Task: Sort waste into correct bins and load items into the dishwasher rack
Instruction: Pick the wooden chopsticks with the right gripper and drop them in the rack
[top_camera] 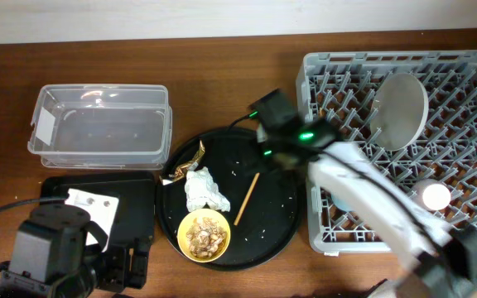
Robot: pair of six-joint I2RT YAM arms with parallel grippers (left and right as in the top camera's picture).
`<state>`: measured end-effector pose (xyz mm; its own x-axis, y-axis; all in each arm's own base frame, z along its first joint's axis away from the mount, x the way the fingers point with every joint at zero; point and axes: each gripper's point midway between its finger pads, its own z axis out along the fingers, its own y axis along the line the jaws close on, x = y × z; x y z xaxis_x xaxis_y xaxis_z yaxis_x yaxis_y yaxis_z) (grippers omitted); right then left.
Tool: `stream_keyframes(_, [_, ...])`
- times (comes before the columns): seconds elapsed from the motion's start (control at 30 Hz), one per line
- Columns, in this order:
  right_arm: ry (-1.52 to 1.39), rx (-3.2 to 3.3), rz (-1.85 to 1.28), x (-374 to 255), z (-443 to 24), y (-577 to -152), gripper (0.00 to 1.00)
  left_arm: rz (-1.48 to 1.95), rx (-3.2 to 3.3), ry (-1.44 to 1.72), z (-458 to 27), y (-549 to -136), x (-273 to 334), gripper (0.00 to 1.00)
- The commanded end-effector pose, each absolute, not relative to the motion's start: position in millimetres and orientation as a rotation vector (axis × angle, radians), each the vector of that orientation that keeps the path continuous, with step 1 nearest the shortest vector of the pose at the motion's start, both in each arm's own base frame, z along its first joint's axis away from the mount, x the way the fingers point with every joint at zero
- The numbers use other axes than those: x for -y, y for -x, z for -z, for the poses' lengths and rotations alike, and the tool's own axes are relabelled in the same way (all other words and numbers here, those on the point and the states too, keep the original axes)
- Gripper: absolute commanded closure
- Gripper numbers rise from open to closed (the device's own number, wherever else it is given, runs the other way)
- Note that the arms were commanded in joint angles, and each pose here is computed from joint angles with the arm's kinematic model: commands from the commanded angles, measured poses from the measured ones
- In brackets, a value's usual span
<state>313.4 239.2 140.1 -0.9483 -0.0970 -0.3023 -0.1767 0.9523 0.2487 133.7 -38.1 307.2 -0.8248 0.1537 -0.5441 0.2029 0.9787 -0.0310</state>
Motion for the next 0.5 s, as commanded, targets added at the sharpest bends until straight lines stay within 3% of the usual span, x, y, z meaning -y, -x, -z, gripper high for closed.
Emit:
stream_keyframes(0.0, [-0.03,-2.97,-0.195,-247.7,-59.0,-306.1,0.5,0.108,-2.555,-0.254,-307.5,-133.3,36.9,0.0])
stream_keyframes(0.1, [-0.163,-3.119,0.037,-215.1,2.7,-299.4,0.5,0.108,-2.554,-0.254,-307.6,-133.3,36.9,0.01])
stream_keyframes(0.17, [-0.183,-3.14,0.068,-206.1,10.5,-300.2,0.8,0.108,-2.556,-0.254,-307.3,-133.0,36.8,0.0])
stream_keyframes(0.23, [-0.155,-3.148,0.081,-200.7,5.1,-299.7,0.96,0.108,-2.555,-0.254,-307.3,-133.1,36.8,0.0])
stream_keyframes(0.3, [-0.026,-3.081,0.012,-196.5,-24.2,-319.7,0.96,0.108,-2.555,-0.254,-307.3,-133.1,36.8,0.0])
stream_keyframes(0.43, [-0.003,-2.69,-0.175,-132.7,-172.5,-385.0,0.96,0.108,-2.555,-0.254,-307.3,-133.1,36.8,0.0])
stream_keyframes(0.47, [0.063,-2.626,-0.156,-111.6,-188.9,-394.6,0.96,0.108,-2.555,-0.254,-307.3,-133.1,36.8,0.0])
